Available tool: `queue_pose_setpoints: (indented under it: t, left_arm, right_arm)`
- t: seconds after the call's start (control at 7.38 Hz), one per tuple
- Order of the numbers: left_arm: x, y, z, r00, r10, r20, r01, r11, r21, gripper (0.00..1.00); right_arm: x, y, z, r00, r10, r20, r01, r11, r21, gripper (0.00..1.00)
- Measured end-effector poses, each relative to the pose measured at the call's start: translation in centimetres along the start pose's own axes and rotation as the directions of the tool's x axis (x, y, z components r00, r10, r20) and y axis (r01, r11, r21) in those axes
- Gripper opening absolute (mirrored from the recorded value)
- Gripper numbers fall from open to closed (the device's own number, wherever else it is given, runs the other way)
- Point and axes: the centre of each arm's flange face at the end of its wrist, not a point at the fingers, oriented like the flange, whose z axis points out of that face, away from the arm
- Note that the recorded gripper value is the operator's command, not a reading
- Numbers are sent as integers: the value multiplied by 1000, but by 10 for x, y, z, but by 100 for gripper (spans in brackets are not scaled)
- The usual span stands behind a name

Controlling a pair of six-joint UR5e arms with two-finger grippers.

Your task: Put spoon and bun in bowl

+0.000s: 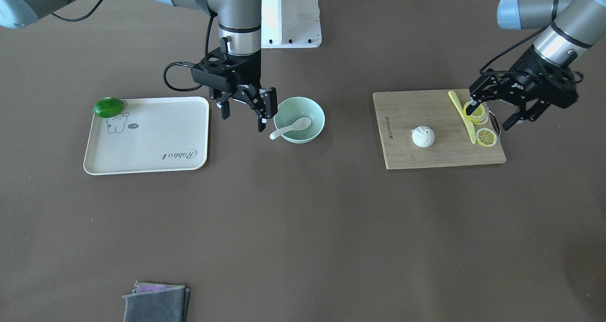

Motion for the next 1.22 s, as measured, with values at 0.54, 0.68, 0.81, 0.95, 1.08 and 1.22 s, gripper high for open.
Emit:
queue_pose_setpoints:
  t: [0.54,0.68,0.81,0.95,1.08,1.22]
  left_arm:
    - [49,41,92,996,6,89,-2,999,-47,72]
    - [53,45,105,995,16,101,-10,999,-53,44]
    - [55,48,114,994,22,109,-16,998,-59,4]
    - [55,50,119,993,25,115,-18,998,-64,0]
    - [55,51,120,993,26,118,-19,998,-63,0]
    - [58,48,118,992,28,122,-22,999,-48,0]
  right_arm:
    - [133,-170,-26,919,-386,79,394,893,-219,100]
    - [164,-198,-30,891,-440,110,454,858,-242,100]
    - [192,-220,-32,871,-474,127,490,834,-251,100]
    - [213,-236,-33,856,-501,131,517,819,-250,100]
    - [234,-251,-36,838,-528,139,545,801,-248,100]
    - [257,-265,-39,820,-550,158,572,782,-250,100]
